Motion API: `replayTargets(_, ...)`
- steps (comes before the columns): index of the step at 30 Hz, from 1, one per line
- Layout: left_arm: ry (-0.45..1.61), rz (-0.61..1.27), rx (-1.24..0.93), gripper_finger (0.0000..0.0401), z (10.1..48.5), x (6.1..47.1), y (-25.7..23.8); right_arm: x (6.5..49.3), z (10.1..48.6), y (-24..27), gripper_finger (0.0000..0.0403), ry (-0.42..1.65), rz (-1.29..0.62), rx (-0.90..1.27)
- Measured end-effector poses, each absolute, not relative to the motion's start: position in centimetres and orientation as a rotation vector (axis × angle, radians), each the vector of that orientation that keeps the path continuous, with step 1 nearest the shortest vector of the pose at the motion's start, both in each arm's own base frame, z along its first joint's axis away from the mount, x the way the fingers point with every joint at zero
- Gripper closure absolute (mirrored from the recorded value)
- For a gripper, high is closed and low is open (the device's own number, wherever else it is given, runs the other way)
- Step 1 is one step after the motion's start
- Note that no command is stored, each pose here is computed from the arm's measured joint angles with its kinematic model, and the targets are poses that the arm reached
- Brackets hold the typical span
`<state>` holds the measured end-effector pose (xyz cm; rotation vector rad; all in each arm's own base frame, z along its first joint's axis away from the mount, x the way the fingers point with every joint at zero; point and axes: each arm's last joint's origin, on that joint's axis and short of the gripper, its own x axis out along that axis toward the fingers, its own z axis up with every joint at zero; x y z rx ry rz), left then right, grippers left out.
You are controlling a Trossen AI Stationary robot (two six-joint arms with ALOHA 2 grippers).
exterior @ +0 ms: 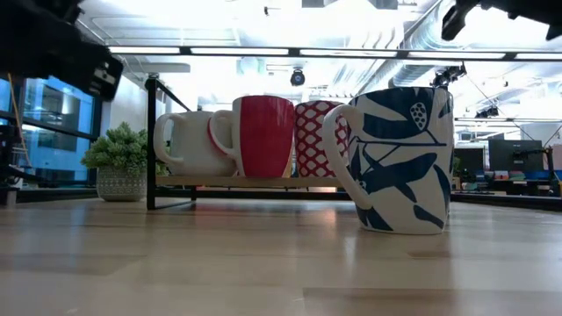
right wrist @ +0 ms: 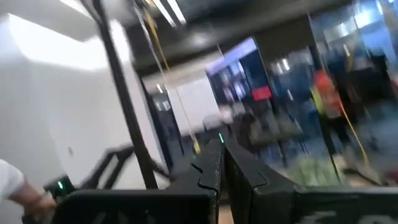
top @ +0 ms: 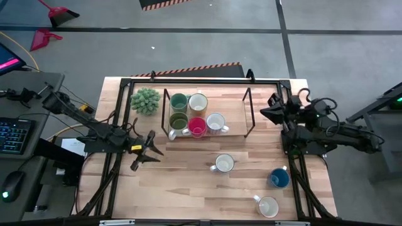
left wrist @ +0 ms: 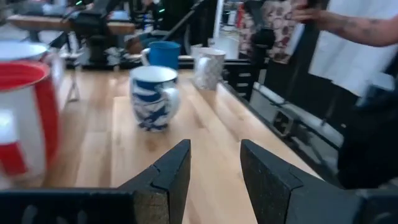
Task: Place coffee mugs
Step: Put the dark blue mug on the shelf
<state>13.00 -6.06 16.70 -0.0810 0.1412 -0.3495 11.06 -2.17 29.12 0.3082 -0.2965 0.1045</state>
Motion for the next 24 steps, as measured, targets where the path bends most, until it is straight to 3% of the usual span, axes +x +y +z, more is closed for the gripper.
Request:
replayTargets(7,0.124,-0.279,-0.146,0.0272,16.9,13.5,-4.9,12.6,32.1,-1.5,0.0396,0.14,0.173,0.546)
replayTargets(15,0.114,-0.264,-0.118,0.0272,17.0,13.7,-4.4,12.3,38.1,0.2,0.0396,0.449,0.152,0.691)
replayTargets(24,0.052,-0.253,-0.127,0.0272,17.6,13.8,-4.2,13.8,36.2,3.6,0.0396,0.883,-0.029,0.844)
